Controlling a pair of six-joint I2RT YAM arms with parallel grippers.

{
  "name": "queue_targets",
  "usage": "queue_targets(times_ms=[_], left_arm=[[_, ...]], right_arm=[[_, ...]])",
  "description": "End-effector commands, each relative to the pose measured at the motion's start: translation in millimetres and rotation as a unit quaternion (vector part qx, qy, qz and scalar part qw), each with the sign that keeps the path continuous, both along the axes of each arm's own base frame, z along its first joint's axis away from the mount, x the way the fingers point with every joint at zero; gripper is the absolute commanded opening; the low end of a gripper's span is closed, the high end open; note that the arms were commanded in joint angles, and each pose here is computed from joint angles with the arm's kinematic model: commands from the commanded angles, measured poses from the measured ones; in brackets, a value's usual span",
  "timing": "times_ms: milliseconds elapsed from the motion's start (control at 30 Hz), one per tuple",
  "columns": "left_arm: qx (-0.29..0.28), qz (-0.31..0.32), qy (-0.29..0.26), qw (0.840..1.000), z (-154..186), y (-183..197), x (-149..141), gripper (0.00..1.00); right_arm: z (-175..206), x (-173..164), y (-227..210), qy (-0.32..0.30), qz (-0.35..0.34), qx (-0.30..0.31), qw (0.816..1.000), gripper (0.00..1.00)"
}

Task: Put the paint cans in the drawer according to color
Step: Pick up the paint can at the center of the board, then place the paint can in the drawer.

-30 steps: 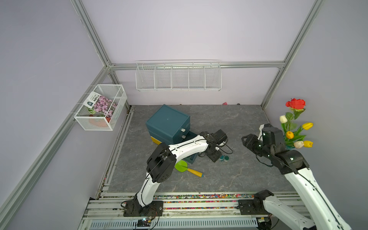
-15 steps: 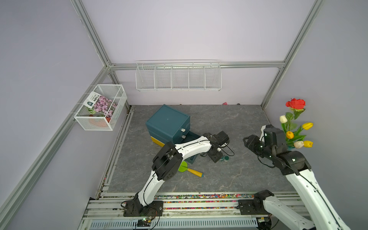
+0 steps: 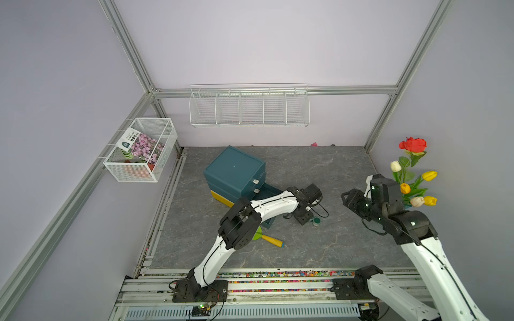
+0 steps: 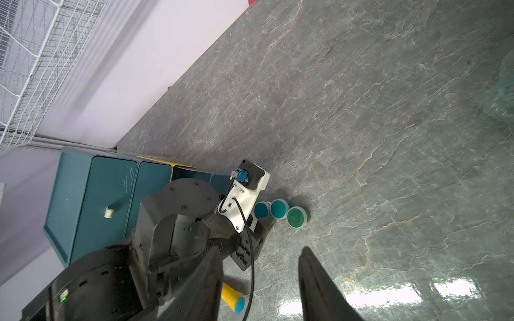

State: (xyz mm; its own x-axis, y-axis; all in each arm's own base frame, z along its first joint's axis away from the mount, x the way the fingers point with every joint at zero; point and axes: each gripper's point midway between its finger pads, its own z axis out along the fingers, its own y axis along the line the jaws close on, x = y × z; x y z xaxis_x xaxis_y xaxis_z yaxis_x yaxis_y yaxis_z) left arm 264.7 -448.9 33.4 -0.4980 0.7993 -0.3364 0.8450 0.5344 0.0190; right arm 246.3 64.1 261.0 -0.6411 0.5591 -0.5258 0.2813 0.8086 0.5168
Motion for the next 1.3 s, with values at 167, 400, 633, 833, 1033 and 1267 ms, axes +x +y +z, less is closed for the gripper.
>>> queue_targets(times_ms=[167, 400, 633, 833, 1033, 1267], left_arm=[[-0.027, 0.004, 0.002, 1.000, 13.1, -13.3, 2.0, 0.32], [-0.046, 0.058, -0.020, 0.997, 55.2, 7.1, 11.1, 0.27], [-0.050, 0.152, -0.066, 0.985, 113.7, 62.0, 38.9, 0.28], [-0.011, 0.185, -0.085, 0.979, 103.2, 98.5, 54.2, 0.28], [0.030, 0.218, -0.073, 0.973, 68.2, 121.5, 67.2, 0.28], [0.053, 0.236, -0.057, 0.969, 37.9, 139.4, 66.3, 0.27]], right_arm=[[6.4, -0.2, 0.5, -0.010, 0.006, 0.003, 1.000, 0.47], [5.2, 2.6, 0.9, -0.011, 0.004, 0.006, 1.000, 0.47], [2.3, 7.0, 4.1, -0.012, 0.006, 0.012, 1.000, 0.47], [0.9, 9.1, 6.1, -0.011, 0.008, 0.017, 1.000, 0.47], [1.3, 6.7, 4.8, -0.012, 0.006, 0.016, 1.000, 0.47], [-0.8, 3.0, 3.6, -0.011, 0.006, 0.015, 1.000, 0.47]])
